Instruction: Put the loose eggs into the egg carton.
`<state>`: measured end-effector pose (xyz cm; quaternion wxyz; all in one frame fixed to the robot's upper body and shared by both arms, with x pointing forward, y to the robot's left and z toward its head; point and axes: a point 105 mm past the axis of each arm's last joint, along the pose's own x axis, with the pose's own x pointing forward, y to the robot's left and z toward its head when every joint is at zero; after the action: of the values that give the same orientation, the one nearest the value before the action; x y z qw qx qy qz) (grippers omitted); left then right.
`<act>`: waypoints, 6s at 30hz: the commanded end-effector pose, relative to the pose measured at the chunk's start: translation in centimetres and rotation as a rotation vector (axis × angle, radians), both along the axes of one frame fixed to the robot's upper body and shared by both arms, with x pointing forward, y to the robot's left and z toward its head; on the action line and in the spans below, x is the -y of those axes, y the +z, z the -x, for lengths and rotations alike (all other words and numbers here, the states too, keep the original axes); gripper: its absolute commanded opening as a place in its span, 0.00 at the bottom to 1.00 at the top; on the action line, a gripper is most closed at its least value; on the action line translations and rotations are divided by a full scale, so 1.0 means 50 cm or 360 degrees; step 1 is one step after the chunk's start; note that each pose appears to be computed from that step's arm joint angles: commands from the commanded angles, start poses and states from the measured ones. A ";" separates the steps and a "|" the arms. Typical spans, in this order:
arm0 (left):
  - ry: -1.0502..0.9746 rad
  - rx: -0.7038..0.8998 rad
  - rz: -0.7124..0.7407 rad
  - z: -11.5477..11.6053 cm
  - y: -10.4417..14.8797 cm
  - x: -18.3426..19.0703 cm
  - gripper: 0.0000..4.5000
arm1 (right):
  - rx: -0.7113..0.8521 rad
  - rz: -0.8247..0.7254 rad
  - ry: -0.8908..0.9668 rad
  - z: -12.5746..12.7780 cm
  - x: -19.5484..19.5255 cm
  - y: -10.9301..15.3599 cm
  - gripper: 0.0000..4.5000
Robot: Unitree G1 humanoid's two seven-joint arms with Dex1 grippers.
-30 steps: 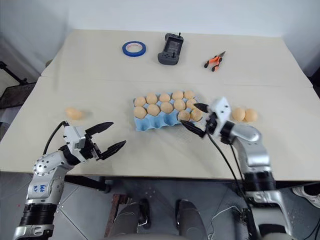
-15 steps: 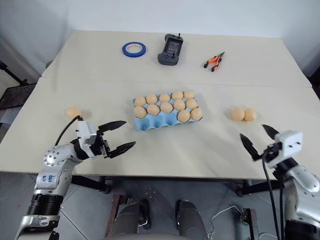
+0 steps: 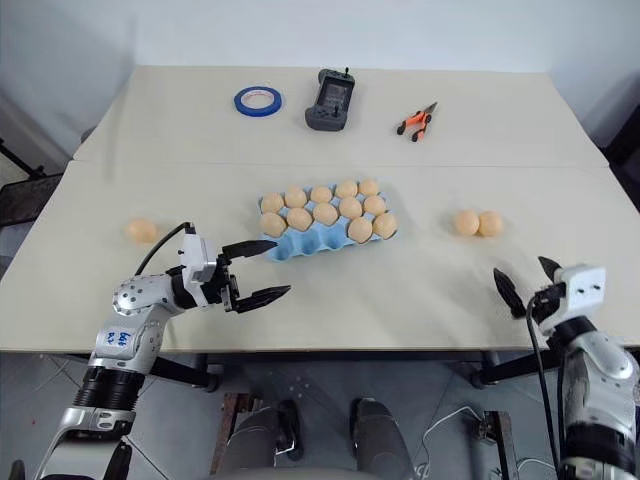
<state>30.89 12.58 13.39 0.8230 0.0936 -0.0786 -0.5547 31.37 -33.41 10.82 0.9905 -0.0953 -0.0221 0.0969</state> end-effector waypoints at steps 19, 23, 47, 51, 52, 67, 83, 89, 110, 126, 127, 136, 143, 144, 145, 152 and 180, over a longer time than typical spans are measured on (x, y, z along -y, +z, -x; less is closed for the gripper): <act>0.0167 0.0086 0.0032 0.016 0.016 -0.035 1.00 | -0.0175 0.0176 0.0115 -0.170 -0.033 0.057 0.87; 0.0180 0.0088 0.0031 0.016 0.016 -0.036 1.00 | -0.0154 0.0178 0.0137 -0.175 -0.042 0.062 0.55; 0.0511 0.0008 0.0046 0.023 -0.002 -0.132 1.00 | 0.0048 0.0047 0.1318 -0.106 -0.508 0.136 0.34; 0.0508 0.0012 0.0053 0.024 0.001 -0.126 1.00 | 0.0004 0.0037 0.1319 -0.113 -0.534 0.116 0.34; 0.0506 0.0012 0.0055 0.024 0.002 -0.125 1.00 | 0.0003 0.0033 0.1331 -0.112 -0.539 0.115 0.49; 0.0475 0.0050 0.0038 0.035 0.017 -0.125 1.00 | 0.0225 0.0072 0.1137 -0.043 -0.361 0.135 1.00; 0.0310 0.0000 0.0015 0.012 0.011 -0.091 1.00 | 0.0044 0.0117 0.0385 0.086 -0.084 0.008 1.00; 0.0261 0.0029 -0.0010 0.001 0.015 -0.077 1.00 | 0.0085 0.0035 0.0341 0.053 -0.077 0.019 1.00; 0.0303 0.0036 0.0049 0.014 0.008 -0.071 1.00 | -0.0256 0.0256 0.0895 -0.184 -0.258 0.045 1.00; 0.0181 0.0136 0.0006 0.062 0.018 -0.063 1.00 | -0.0117 0.0312 0.1055 -0.135 -0.245 0.124 0.40; 0.0202 0.0128 0.0003 0.060 0.016 -0.068 1.00 | -0.0101 0.0291 0.1142 -0.121 -0.264 0.136 0.40; 0.0451 0.0045 0.0052 0.049 -0.012 -0.114 1.00 | 0.0029 0.0226 0.1494 -0.084 -0.480 0.168 0.40; 0.0581 0.0028 0.0053 0.058 -0.017 -0.138 1.00 | -0.0039 0.0197 0.1570 -0.107 -0.588 0.127 0.47; 0.0592 0.0029 0.0053 0.057 -0.017 -0.141 1.00 | -0.0048 0.0191 0.1574 -0.108 -0.595 0.125 0.54; 0.0604 0.0031 0.0056 0.057 -0.017 -0.142 1.00 | -0.0051 0.0188 0.1602 -0.104 -0.607 0.123 0.60; 0.0649 0.0029 0.0073 0.058 -0.017 -0.145 1.00 | -0.0007 0.0184 0.1630 -0.094 -0.616 0.128 0.99; 0.2034 -0.0068 0.0518 0.057 0.010 -0.380 1.00 | 0.0260 0.0078 0.1415 0.058 -0.280 0.056 0.99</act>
<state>27.49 32.03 12.82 0.9957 -0.0172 -0.0588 0.0688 28.76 -19.04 12.26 0.8460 -0.1023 -0.1029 0.5131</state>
